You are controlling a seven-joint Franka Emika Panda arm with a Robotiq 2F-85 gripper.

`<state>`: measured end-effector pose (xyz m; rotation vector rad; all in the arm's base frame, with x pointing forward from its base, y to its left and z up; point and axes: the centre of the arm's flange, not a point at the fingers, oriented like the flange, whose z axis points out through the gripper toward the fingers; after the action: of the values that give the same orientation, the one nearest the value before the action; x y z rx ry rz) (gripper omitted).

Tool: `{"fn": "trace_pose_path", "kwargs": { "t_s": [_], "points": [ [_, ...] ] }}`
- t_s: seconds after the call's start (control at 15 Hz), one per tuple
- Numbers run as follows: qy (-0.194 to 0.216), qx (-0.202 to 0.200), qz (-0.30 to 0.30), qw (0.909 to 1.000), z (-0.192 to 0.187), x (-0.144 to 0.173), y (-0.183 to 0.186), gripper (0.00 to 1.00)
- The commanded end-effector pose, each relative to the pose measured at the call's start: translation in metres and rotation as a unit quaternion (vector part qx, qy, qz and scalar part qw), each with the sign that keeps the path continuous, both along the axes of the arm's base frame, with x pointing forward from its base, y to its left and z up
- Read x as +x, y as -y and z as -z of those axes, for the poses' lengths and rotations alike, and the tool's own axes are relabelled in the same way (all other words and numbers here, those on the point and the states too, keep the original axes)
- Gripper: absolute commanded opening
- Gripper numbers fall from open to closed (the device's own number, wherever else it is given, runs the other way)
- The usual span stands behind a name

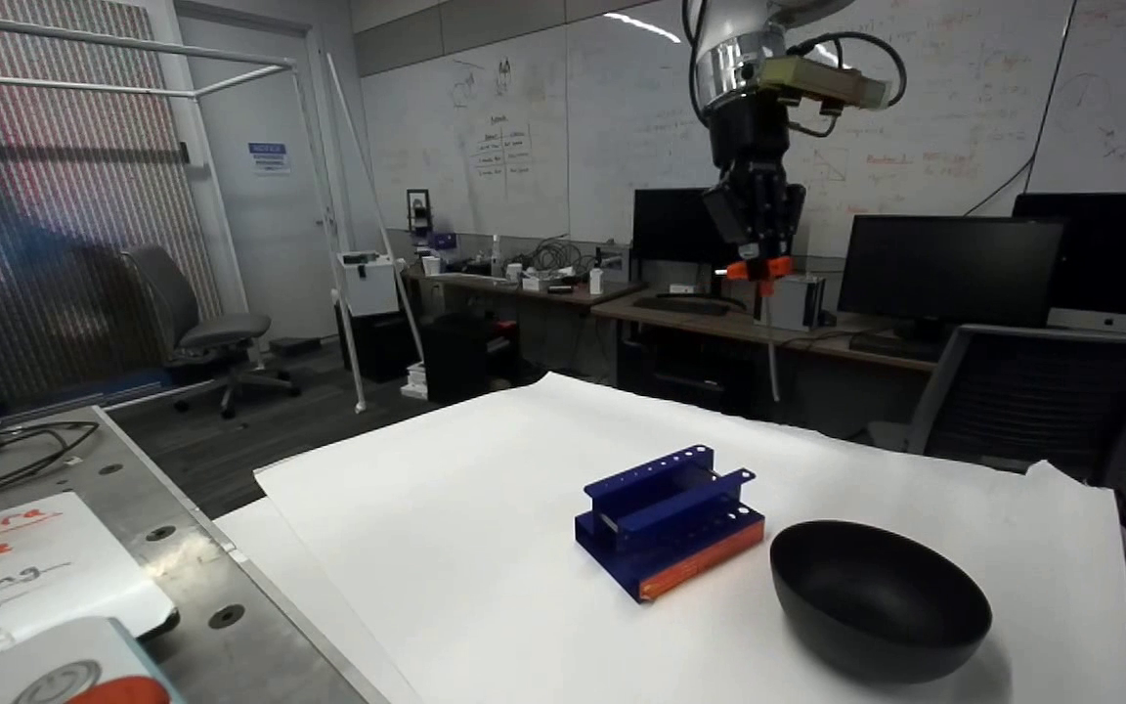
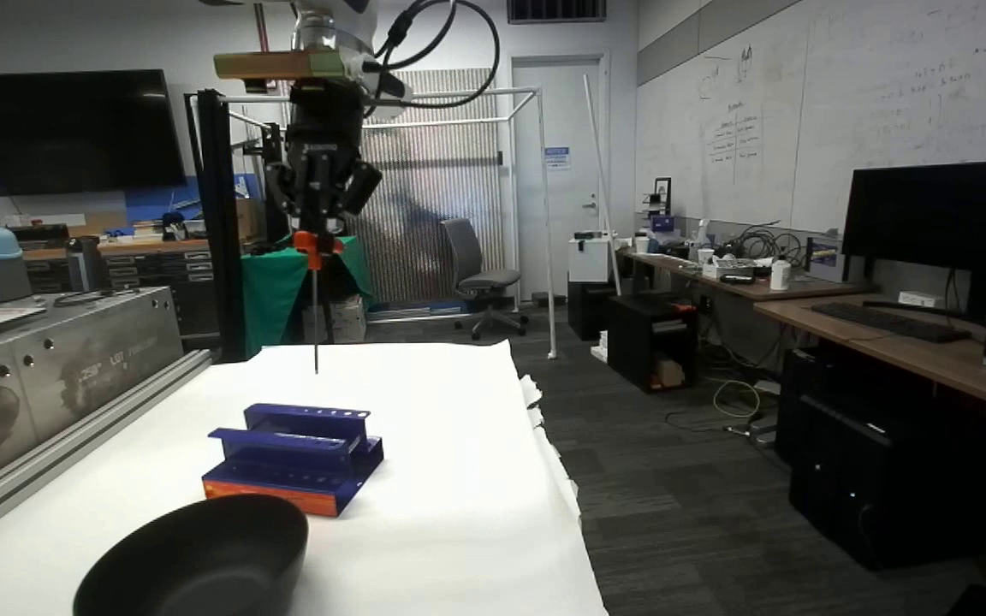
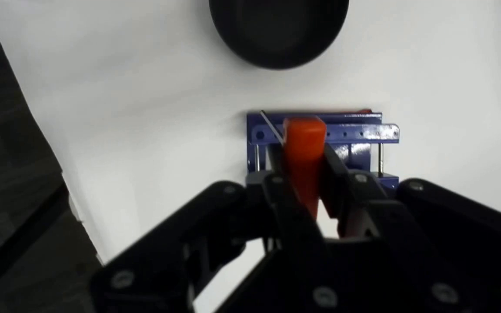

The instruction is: Pick the tool with the orange handle and put it in the bowl

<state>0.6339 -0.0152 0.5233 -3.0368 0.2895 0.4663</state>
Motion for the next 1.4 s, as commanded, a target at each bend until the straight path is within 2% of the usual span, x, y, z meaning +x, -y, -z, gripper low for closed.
{"fn": "trace_pose_path", "kwargs": {
  "t_s": [0.0, 0.2, 0.4, 0.67, 0.8, 0.93, 1.13, 1.33],
  "points": [
    [-0.086, 0.023, 0.048, 0.9949, 0.03, 0.007, 0.026, 0.12],
    [-0.159, 0.045, 0.074, 0.9834, 0.078, 0.005, 0.047, 0.12],
    [-0.224, 0.093, 0.096, 0.9654, 0.121, -0.005, 0.06, 0.12],
    [-0.293, 0.169, 0.127, 0.9324, 0.157, -0.018, 0.059, 0.12],
    [-0.311, 0.207, 0.152, 0.915, 0.17, -0.022, 0.055, 0.12],
    [-0.301, 0.214, 0.16, 0.9155, 0.188, -0.032, 0.048, 0.12],
    [-0.267, 0.185, 0.15, 0.9338, 0.215, -0.039, 0.052, 0.12],
    [-0.254, 0.168, 0.142, 0.9418, 0.24, -0.042, 0.056, 0.12]
  ]
}}
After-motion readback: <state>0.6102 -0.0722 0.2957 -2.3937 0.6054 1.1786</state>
